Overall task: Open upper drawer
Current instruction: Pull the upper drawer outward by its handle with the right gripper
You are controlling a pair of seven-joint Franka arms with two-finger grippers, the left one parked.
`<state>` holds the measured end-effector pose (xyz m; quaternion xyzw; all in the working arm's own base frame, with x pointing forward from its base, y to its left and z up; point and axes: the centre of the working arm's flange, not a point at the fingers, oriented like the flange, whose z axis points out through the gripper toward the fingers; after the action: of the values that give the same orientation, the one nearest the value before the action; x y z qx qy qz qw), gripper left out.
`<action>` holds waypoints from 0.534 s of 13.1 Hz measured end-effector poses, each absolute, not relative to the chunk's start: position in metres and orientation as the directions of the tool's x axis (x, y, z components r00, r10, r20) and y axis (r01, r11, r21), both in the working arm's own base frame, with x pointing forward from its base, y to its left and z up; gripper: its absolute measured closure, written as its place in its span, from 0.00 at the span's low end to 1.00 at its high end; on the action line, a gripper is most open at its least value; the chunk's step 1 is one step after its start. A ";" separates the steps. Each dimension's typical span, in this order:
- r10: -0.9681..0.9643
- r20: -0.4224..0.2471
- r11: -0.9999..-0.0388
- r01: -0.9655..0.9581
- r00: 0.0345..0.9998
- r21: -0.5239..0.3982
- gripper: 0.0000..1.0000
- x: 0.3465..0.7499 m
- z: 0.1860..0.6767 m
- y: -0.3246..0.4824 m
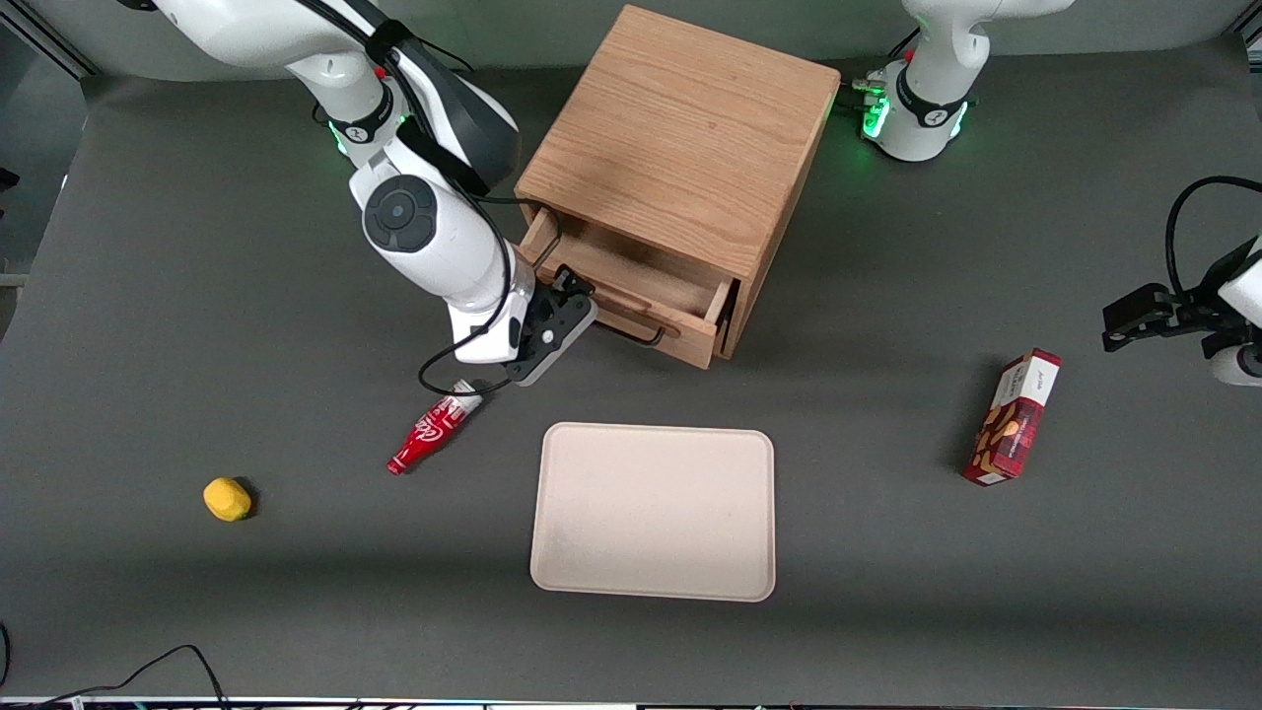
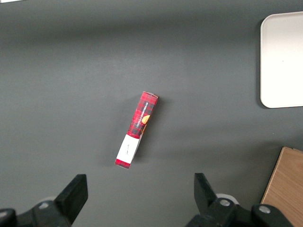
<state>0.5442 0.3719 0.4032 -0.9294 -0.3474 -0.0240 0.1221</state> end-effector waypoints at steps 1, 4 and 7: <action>0.637 0.136 -0.730 0.650 0.759 -0.211 0.00 0.548 0.405 0.371; 0.623 0.170 -0.731 0.646 0.764 -0.221 0.00 0.562 0.410 0.373; 0.615 0.200 -0.730 0.647 0.762 -0.221 0.00 0.577 0.405 0.374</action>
<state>0.5770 0.3737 0.4047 -0.9282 -0.3401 -0.0567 0.1397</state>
